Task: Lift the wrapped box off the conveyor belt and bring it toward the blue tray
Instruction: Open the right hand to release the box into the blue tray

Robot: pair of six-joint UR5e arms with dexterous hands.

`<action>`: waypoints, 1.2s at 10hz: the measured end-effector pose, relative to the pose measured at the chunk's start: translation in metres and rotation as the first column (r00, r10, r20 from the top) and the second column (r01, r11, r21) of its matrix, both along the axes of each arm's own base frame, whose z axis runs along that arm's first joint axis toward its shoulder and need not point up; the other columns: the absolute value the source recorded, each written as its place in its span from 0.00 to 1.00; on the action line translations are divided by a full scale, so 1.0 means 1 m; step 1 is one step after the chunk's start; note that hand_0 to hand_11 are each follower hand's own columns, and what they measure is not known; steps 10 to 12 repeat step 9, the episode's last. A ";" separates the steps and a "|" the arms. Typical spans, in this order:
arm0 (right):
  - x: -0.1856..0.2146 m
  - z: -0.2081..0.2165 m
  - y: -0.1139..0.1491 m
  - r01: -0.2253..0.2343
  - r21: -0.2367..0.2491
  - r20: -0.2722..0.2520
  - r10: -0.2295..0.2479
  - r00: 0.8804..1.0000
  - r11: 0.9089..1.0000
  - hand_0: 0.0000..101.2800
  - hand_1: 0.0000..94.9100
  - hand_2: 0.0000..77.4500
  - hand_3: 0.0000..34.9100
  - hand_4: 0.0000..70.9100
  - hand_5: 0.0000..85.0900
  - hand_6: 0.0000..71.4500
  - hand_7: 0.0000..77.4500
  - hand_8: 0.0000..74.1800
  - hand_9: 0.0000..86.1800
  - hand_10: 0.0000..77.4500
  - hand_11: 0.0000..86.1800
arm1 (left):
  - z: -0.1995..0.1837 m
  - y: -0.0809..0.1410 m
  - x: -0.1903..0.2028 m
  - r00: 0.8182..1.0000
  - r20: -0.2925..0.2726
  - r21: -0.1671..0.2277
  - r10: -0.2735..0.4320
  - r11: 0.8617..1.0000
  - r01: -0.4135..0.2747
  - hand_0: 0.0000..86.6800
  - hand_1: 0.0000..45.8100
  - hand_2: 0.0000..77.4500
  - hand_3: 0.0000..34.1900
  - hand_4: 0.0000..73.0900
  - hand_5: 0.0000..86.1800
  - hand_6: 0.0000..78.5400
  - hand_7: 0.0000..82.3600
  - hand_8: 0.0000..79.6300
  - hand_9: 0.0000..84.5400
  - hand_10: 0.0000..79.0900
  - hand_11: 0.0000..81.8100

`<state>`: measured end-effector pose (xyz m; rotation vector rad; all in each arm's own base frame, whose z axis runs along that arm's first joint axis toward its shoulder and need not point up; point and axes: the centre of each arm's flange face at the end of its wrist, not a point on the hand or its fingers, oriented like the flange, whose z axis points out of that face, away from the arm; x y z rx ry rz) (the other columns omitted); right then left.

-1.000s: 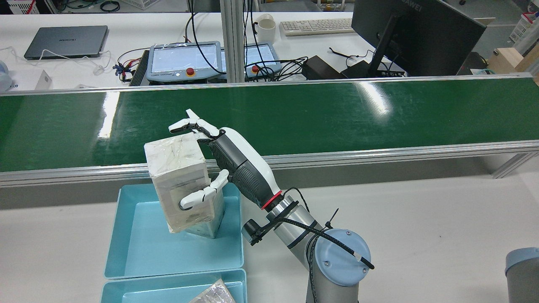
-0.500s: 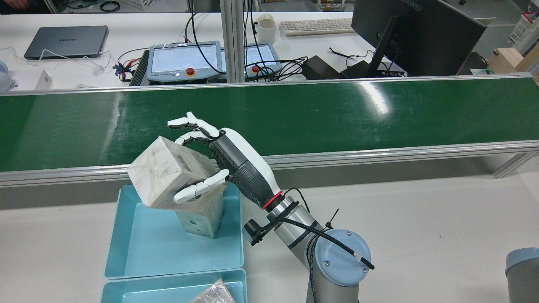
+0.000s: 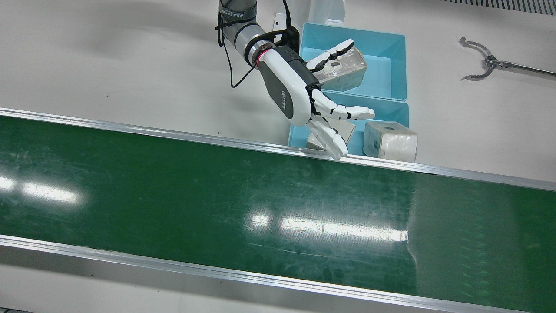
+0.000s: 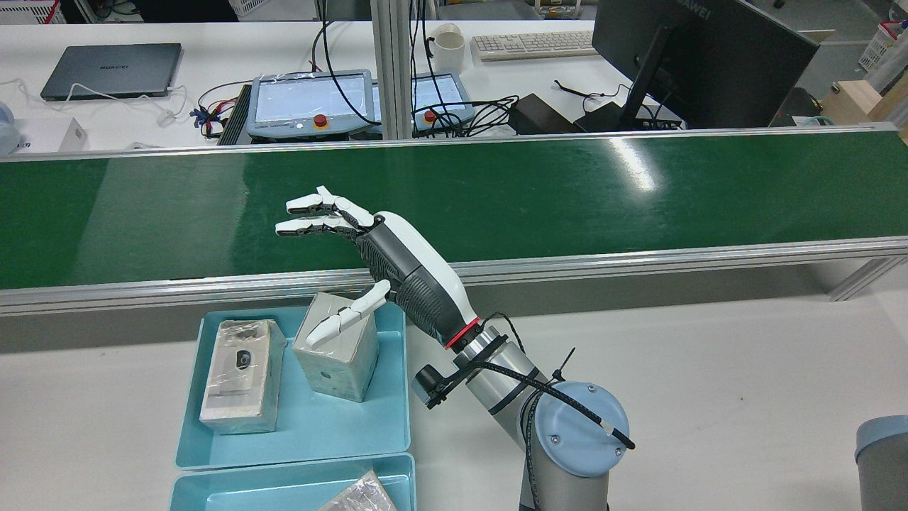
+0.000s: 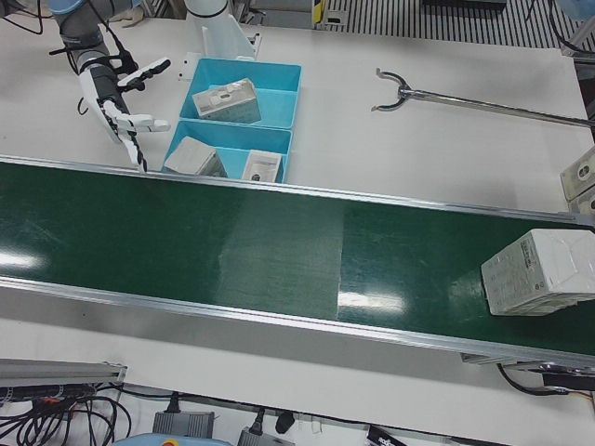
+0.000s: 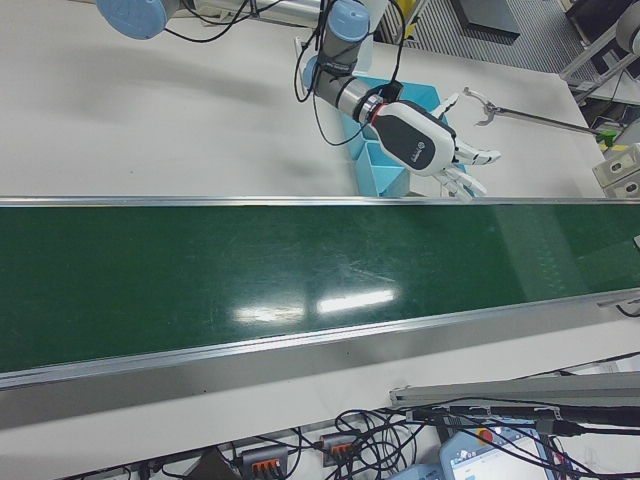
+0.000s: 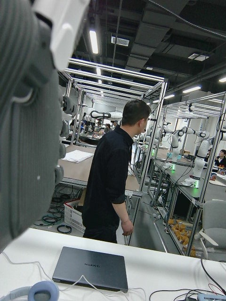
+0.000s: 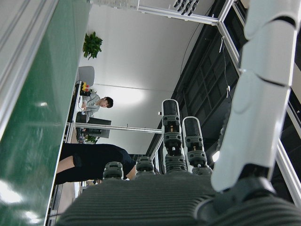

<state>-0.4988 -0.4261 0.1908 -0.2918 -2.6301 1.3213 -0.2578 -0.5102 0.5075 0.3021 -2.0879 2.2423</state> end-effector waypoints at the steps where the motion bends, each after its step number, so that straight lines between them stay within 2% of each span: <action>1: 0.021 0.007 -0.013 -0.035 -0.008 -0.025 0.035 0.999 0.999 0.46 0.10 0.08 0.26 0.10 0.33 0.33 0.16 0.06 0.02 0.00 0.02 | 0.000 0.000 0.000 1.000 0.000 0.000 0.000 1.000 0.000 0.00 0.00 0.01 0.00 0.00 0.01 0.00 0.01 0.01 0.00 0.00 0.01; 2: 0.051 0.016 -0.027 -0.086 -0.031 -0.069 0.084 0.994 0.996 0.46 0.10 0.08 0.26 0.10 0.33 0.33 0.16 0.06 0.02 0.00 0.02 | 0.000 0.000 0.000 1.000 0.000 0.000 0.000 1.000 0.000 0.00 0.00 0.01 0.00 0.00 0.01 0.00 0.01 0.01 0.00 0.01 0.01; 3: 0.089 0.028 -0.043 -0.149 -0.061 -0.125 0.141 0.982 0.987 0.46 0.13 0.08 0.30 0.05 0.34 0.27 0.11 0.00 0.01 0.00 0.03 | 0.000 0.000 0.000 1.000 0.000 0.000 0.000 1.000 0.000 0.00 0.00 0.01 0.00 0.00 0.01 0.00 0.01 0.01 0.00 0.00 0.01; 4: 0.129 0.049 -0.060 -0.207 -0.095 -0.174 0.189 0.967 0.974 0.50 0.18 0.13 0.39 0.04 0.32 0.11 0.06 0.01 0.01 0.00 0.01 | 0.000 0.000 0.000 1.000 0.000 0.000 0.000 1.000 0.000 0.00 0.00 0.01 0.00 0.00 0.01 0.00 0.01 0.01 0.00 0.01 0.01; 5: 0.168 0.084 -0.074 -0.250 -0.148 -0.209 0.217 0.953 0.957 0.48 0.14 0.09 0.31 0.00 0.28 0.02 0.06 0.03 0.02 0.00 0.01 | 0.000 0.000 0.000 1.000 0.000 0.000 0.000 1.000 0.000 0.00 0.00 0.01 0.00 0.00 0.01 0.00 0.01 0.01 0.00 0.01 0.01; 6: 0.195 0.114 -0.083 -0.274 -0.195 -0.221 0.230 0.948 0.942 0.48 0.14 0.09 0.31 0.00 0.28 0.02 0.06 0.03 0.02 0.00 0.01 | 0.000 0.000 0.000 1.000 0.000 0.000 0.000 1.000 0.000 0.00 0.00 0.01 0.00 0.00 0.01 0.00 0.00 0.01 0.00 0.01 0.01; 7: 0.215 0.137 -0.088 -0.291 -0.230 -0.226 0.240 0.944 0.929 0.47 0.16 0.11 0.19 0.00 0.25 0.02 0.06 0.02 0.01 0.00 0.01 | 0.000 0.000 0.000 1.000 0.000 0.000 0.000 1.000 0.000 0.00 0.00 0.01 0.00 0.00 0.01 0.00 0.00 0.01 0.00 0.01 0.01; 8: 0.229 0.150 -0.092 -0.303 -0.253 -0.227 0.248 0.942 0.919 0.47 0.16 0.11 0.19 0.00 0.25 0.02 0.06 0.02 0.01 0.00 0.01 | 0.000 0.000 0.000 1.000 0.000 0.000 0.000 1.000 0.000 0.00 0.00 0.01 0.00 0.00 0.01 0.00 0.00 0.01 0.01 0.01 0.01; 9: 0.236 0.157 -0.093 -0.311 -0.265 -0.232 0.252 0.939 0.913 0.47 0.16 0.11 0.19 0.00 0.25 0.02 0.06 0.02 0.01 0.00 0.01 | 0.000 0.000 0.000 1.000 0.000 0.000 0.000 1.000 0.000 0.00 0.00 0.01 0.00 0.00 0.01 0.00 0.00 0.01 0.01 0.01 0.01; 12: 0.236 0.157 -0.093 -0.311 -0.265 -0.232 0.252 0.939 0.913 0.47 0.16 0.11 0.19 0.00 0.25 0.02 0.06 0.02 0.01 0.00 0.01 | 0.000 0.000 0.000 1.000 0.000 0.000 0.000 1.000 0.000 0.00 0.00 0.01 0.00 0.00 0.01 0.00 0.00 0.01 0.01 0.01 0.01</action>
